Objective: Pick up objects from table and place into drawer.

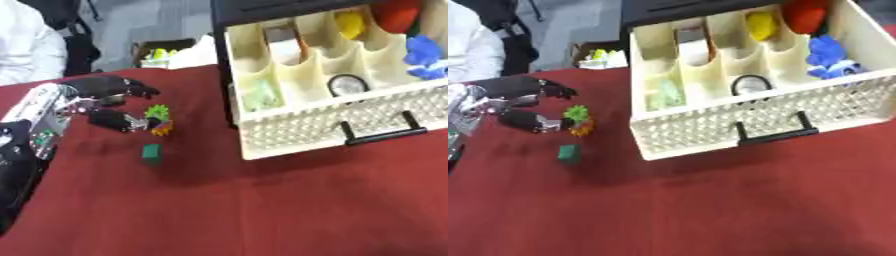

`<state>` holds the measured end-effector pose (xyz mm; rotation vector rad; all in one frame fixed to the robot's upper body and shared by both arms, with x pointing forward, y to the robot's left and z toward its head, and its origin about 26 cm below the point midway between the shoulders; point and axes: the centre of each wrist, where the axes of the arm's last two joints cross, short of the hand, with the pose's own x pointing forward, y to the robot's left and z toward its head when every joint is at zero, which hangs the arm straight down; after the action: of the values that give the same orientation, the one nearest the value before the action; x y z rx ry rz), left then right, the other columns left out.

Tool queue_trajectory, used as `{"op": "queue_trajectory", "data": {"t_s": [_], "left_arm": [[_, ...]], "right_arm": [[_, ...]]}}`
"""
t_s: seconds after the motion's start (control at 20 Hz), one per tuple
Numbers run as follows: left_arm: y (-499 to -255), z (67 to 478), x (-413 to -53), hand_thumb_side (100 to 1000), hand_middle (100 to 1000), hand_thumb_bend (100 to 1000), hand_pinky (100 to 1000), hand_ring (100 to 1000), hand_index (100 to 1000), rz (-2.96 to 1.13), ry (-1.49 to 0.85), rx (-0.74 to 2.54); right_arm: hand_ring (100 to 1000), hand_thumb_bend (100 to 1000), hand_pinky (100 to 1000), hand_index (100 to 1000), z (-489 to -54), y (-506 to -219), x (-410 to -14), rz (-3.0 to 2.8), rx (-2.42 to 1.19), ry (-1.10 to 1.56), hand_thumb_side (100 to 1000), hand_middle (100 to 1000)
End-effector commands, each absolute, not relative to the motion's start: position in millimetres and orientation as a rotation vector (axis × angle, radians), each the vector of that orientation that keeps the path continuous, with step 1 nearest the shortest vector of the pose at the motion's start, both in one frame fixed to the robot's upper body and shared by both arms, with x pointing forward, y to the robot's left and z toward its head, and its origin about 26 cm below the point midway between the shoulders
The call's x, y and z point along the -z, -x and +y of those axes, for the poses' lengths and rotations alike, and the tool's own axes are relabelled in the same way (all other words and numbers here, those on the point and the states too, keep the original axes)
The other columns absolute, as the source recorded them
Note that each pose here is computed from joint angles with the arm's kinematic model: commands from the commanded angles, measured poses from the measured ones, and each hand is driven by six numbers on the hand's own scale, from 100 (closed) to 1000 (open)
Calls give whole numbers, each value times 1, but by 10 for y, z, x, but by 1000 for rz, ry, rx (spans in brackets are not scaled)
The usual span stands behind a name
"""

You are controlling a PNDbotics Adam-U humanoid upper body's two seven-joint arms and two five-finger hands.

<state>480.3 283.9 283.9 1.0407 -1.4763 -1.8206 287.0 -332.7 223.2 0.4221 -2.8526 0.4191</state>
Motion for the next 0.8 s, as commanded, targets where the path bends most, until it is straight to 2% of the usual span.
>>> {"op": "queue_trajectory", "data": {"t_s": [0.05, 0.8], "left_arm": [[-4786, 2921, -3010, 1000, 822, 377, 810, 840, 1000, -1476, -1116, 1790], [-4822, 2936, -2948, 1000, 817, 345, 795, 829, 1000, -1440, -1106, 1784]], "right_arm": [[753, 100, 807, 838, -3311, -2850, -2300, -2863, -458, -419, 1000, 758], [747, 100, 806, 832, -3287, -2859, -2292, -2860, -456, -412, 1000, 750]]}}
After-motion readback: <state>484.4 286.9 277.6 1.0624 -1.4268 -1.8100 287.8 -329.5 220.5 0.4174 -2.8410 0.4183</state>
